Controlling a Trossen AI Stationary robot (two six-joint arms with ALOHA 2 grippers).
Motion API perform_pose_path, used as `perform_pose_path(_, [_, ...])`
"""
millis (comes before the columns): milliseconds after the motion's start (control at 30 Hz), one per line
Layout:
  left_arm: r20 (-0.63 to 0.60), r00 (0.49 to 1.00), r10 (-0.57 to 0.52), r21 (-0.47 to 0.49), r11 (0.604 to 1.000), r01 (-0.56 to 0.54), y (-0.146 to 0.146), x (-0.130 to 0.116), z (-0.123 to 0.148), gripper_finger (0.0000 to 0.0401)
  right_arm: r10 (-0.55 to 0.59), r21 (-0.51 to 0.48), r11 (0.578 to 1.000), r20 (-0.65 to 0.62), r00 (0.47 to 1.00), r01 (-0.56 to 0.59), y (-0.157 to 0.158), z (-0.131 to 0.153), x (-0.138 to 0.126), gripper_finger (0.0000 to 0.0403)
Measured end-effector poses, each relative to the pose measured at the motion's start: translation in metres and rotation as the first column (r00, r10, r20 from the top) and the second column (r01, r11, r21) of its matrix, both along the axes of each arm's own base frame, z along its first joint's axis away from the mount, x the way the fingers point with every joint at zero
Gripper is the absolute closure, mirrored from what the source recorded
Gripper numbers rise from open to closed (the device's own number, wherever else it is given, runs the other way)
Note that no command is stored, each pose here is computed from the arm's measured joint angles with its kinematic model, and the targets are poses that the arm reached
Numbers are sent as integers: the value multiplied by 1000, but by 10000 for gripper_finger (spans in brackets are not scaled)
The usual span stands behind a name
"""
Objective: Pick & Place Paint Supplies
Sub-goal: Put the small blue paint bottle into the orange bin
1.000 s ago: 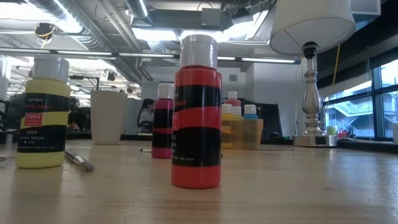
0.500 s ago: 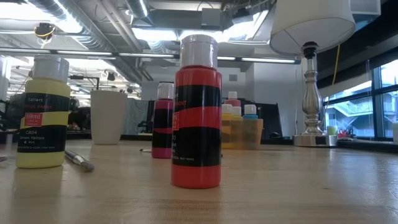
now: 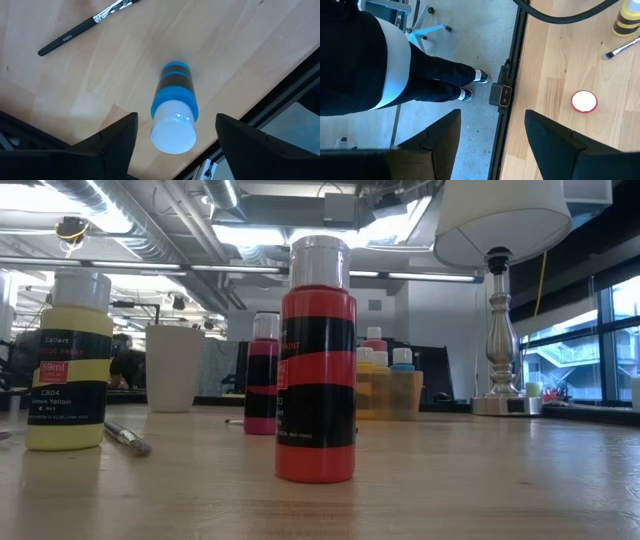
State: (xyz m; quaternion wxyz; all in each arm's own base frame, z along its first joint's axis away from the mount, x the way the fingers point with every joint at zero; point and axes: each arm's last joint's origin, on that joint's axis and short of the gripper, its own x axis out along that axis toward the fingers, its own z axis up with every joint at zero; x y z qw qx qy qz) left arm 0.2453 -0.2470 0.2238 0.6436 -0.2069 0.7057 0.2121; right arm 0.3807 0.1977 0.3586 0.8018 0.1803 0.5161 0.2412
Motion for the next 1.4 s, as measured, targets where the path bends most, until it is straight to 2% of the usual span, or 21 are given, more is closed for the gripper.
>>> perform_pose_path(533, [2,1000,-2,5,1000,2,0,0,-1,244,3,-3,1000,4,1000,-3,-1,0,0,185])
perform_pose_path(700, [18,999,-44,30,999,43,2,0,-1,285,2,-4,1000,5,1000,-2,-1,0,0,186])
perform_pose_path(1033, [21,999,-47,34,998,46,3,-1,1,285,3,-4,1000,8,1000,-3,-1,0,1,186])
perform_pose_path(1400, [-7,1000,-9,-32,999,9,7,-9,17,285,25,0,1000,55,998,-25,1,2,3,186])
